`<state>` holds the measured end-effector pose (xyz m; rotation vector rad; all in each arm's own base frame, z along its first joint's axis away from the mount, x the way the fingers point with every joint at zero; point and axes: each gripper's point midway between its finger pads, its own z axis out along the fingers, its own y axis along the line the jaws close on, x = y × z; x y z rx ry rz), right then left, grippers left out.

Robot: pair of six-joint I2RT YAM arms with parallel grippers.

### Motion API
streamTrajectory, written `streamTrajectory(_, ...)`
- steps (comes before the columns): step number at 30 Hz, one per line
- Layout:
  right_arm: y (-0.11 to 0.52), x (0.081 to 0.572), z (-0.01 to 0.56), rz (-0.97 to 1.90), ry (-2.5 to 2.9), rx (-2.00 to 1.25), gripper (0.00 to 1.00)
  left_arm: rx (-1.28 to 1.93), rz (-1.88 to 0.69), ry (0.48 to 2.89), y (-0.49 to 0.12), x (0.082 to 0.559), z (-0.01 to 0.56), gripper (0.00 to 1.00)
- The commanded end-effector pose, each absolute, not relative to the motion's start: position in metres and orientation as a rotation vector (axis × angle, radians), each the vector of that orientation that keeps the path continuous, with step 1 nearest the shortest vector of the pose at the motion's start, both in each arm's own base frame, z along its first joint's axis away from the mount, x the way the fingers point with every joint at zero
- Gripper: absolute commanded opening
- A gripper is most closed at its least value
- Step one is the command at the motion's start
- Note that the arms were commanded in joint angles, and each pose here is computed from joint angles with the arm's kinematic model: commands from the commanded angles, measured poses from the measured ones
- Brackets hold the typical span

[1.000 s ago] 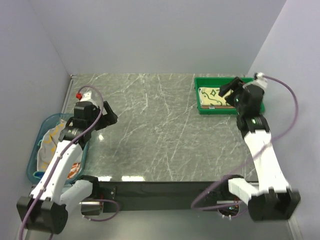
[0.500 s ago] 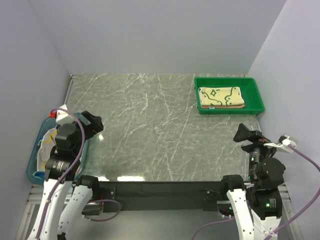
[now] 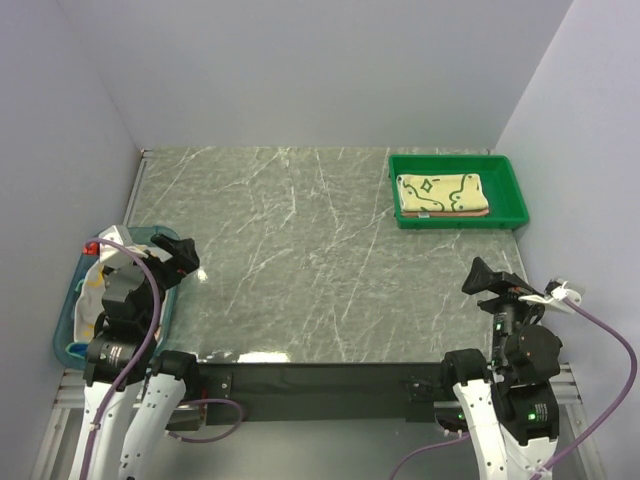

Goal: Fold and stack the towels
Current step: Neatly place the folded towel into the bin

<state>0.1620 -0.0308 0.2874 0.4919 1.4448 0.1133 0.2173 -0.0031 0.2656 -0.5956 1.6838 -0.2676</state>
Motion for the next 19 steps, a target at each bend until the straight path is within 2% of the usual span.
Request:
streamTrajectory(1,-0.0325,0.1528,0.2996,0.126,1.366,0.477,0.96,-0.609,-0.257,1.655,0.0011,0.2203,0.2721,0.99)
streamTrajectory(19,-0.0314,0.1529,0.2996,0.128,1.369,0.468,0.96,-0.595,-0.26,1.634,0.002,0.2199,0.275,0.99)
